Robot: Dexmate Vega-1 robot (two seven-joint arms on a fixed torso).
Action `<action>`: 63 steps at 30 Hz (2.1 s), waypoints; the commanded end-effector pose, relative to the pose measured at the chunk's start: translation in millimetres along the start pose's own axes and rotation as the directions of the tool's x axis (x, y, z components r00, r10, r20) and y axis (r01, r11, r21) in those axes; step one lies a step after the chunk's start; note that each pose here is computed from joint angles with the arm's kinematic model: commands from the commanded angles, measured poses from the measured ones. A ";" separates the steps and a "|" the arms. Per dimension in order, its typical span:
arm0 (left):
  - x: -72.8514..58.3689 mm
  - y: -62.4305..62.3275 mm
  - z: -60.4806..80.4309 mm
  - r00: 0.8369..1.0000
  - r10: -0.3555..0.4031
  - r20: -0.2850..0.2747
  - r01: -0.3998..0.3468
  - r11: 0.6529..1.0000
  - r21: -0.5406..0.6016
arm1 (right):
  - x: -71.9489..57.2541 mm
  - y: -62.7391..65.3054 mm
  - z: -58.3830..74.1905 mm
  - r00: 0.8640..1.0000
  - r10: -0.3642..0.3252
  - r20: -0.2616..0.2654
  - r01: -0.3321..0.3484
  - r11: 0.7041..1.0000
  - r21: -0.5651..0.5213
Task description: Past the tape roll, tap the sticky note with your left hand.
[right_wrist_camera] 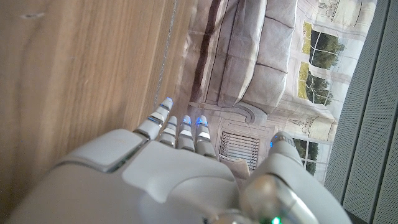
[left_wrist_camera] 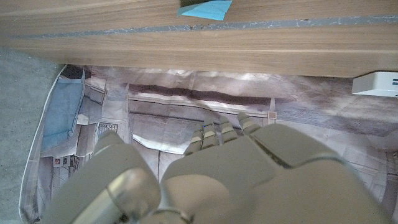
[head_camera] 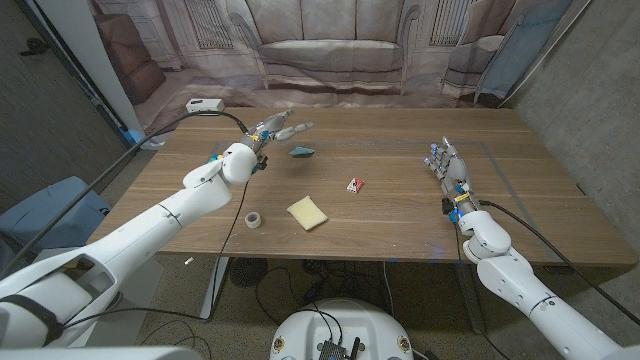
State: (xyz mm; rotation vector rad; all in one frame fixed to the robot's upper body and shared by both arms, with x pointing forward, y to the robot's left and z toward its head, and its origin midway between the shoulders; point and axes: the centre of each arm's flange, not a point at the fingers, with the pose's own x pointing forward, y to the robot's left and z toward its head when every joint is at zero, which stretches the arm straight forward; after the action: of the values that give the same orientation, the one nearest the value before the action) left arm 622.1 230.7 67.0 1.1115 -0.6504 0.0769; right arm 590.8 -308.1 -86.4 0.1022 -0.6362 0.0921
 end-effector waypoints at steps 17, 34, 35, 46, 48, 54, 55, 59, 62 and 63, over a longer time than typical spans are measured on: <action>-25.7 6.1 -25.3 0.998 0.066 0.016 -0.054 0.918 -0.394 | 7.8 3.3 4.4 0.999 0.031 0.026 -0.031 0.999 -0.020; -22.1 3.7 -38.9 0.996 0.064 0.063 -0.014 0.808 -0.589 | 11.9 6.3 9.5 0.996 0.074 0.048 -0.072 0.997 -0.032; -22.5 2.8 -38.9 0.995 0.067 0.071 -0.011 0.796 -0.606 | 11.9 6.6 9.9 0.996 0.075 0.049 -0.073 0.997 -0.032; -22.0 -9.3 -37.6 0.983 0.099 0.156 0.047 0.682 -0.730 | 13.3 11.8 13.4 0.992 0.106 0.063 -0.102 0.993 -0.067; -23.3 -9.9 -36.7 0.981 0.112 0.159 0.042 0.675 -0.737 | 13.8 13.0 14.4 0.992 0.109 0.064 -0.104 0.991 -0.086; -24.8 -14.9 -38.0 0.978 0.127 0.167 0.050 0.633 -0.773 | 16.0 16.7 14.8 0.991 0.116 0.068 -0.109 0.990 -0.094; -24.9 -16.4 -38.3 0.978 0.131 0.163 0.046 0.626 -0.779 | 16.3 17.3 14.8 0.990 0.121 0.071 -0.114 0.989 -0.098; -25.3 -24.3 -39.8 0.978 0.131 0.163 0.057 0.584 -0.810 | 17.8 18.5 15.1 0.990 0.125 0.071 -0.117 0.987 -0.105; -26.6 -28.2 -40.9 0.976 0.132 0.172 0.068 0.566 -0.821 | 19.6 19.0 15.6 0.990 0.126 0.067 -0.119 0.987 -0.108; -27.3 -29.0 -41.5 0.976 0.135 0.174 0.068 0.567 -0.821 | 20.4 19.0 15.6 0.989 0.133 0.066 -0.125 0.986 -0.112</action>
State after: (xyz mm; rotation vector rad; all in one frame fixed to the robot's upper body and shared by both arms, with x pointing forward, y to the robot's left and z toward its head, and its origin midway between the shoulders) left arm 626.3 261.3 30.1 0.2599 -0.7687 -0.2715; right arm 593.3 -293.2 -64.2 -0.0131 -0.7167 0.1705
